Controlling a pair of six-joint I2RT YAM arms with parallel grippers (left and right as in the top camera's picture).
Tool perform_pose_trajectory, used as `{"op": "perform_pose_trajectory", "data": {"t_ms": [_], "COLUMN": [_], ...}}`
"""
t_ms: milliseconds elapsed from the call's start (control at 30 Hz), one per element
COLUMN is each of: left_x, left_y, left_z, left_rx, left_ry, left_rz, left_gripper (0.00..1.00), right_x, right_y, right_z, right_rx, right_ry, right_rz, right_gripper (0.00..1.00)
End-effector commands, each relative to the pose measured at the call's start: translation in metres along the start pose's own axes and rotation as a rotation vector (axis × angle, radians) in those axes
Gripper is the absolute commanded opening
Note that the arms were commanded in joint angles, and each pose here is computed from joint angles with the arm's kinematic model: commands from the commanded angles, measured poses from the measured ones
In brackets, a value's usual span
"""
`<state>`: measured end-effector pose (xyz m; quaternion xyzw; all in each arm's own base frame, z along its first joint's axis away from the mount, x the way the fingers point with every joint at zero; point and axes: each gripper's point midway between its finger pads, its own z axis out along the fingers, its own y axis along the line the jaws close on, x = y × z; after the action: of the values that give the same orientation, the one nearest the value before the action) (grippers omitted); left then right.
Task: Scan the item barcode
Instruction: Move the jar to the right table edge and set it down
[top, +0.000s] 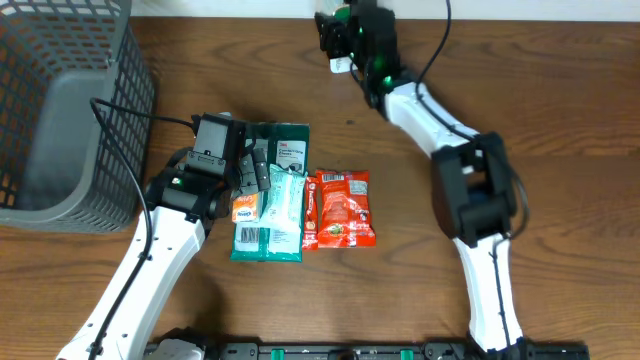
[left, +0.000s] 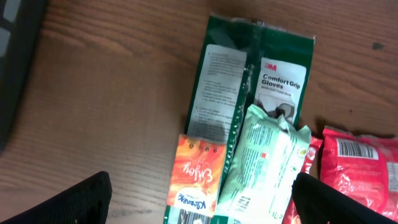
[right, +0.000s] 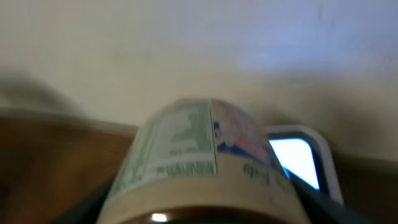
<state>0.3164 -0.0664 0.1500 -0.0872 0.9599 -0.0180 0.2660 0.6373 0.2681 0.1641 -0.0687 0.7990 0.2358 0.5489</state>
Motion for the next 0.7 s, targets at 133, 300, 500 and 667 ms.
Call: {"op": "perform_pose_trajectory", "data": {"t_ms": [133, 300, 500, 667], "left_x": [-0.006, -0.006, -0.006, -0.006], "left_y": [0.0, 0.0, 0.0, 0.0], "left_z": [-0.003, -0.003, -0.003, -0.003], "left_rx": [-0.005, -0.005, -0.005, -0.005], "left_ry": [-0.019, -0.019, -0.019, -0.019], "left_rz": [-0.008, -0.008, -0.009, -0.008], "left_gripper": [0.93, 0.93, 0.93, 0.93], "right_x": [-0.092, -0.059, -0.014, 0.009], "right_y": [0.006, -0.05, -0.105, -0.154], "right_z": [-0.135, -0.213, -0.27, -0.306], "right_rx": [0.062, 0.239, 0.382, 0.517], "right_ry": [0.172, 0.433, 0.669, 0.776], "right_rz": [0.054, 0.159, 0.253, 0.325], "right_gripper": [0.32, 0.32, 0.35, 0.35]}}
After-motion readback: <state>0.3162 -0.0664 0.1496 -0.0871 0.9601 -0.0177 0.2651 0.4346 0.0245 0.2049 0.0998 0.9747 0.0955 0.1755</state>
